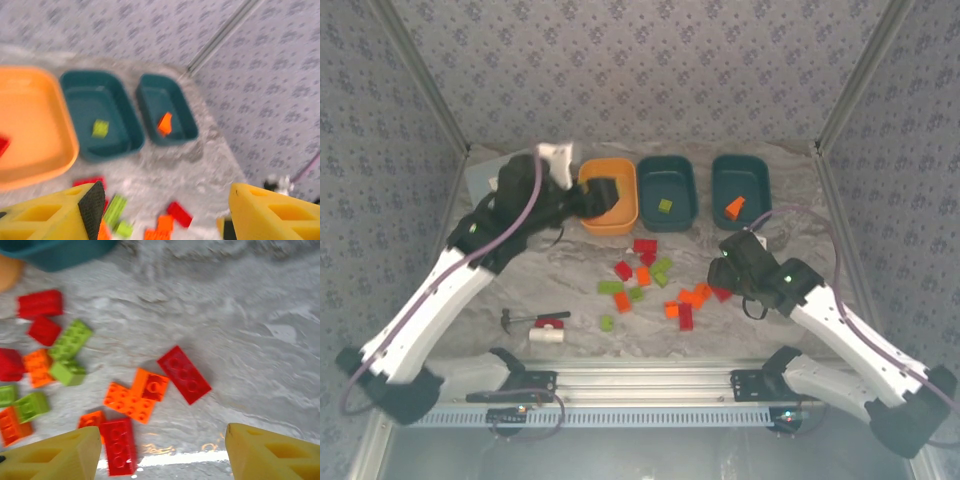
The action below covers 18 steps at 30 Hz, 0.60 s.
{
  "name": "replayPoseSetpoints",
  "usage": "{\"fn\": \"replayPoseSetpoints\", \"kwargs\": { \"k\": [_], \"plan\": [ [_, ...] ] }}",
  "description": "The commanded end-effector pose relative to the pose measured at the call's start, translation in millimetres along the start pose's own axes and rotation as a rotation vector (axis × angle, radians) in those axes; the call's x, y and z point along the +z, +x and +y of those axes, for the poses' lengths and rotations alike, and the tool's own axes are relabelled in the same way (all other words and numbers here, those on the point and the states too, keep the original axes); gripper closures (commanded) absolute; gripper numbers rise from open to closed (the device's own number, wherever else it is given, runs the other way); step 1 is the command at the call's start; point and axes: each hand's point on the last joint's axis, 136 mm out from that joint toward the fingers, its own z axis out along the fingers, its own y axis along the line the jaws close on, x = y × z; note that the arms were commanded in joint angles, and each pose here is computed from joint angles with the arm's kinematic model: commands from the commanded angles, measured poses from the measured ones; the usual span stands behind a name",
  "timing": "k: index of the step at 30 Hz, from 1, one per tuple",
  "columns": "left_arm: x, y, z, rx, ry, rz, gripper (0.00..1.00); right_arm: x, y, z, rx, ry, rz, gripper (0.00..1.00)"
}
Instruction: Sort the legos into containers by color
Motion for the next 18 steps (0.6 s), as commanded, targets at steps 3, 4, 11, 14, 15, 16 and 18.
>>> {"fn": "replayPoseSetpoints", "kwargs": {
  "k": [3,4,11,14,15,16,18],
  "plan": [
    [-14,92,75,-0.126,-0.185,0.128,0.31,38,33,-22,0.019,0.126,0.202,0.34],
    [-19,104,83,-0.138,-0.196,0.139,0.31,44,36,-22,0.012,0.138,0.219,0.35],
    [-17,161,107,-0.184,-0.235,0.234,0.31,61,45,-17,0.022,0.111,0.222,0.34],
    [-13,170,111,-0.171,-0.257,0.248,0.31,58,46,6,-0.047,0.039,0.209,0.33],
    [-13,172,113,-0.173,-0.266,0.253,0.31,56,49,14,-0.085,0.031,0.210,0.33],
    [-12,175,116,-0.172,-0.275,0.258,0.31,55,53,21,-0.112,0.021,0.214,0.33],
    [-13,178,119,-0.173,-0.284,0.259,0.31,55,62,32,-0.145,0.005,0.229,0.33]
  ]
}}
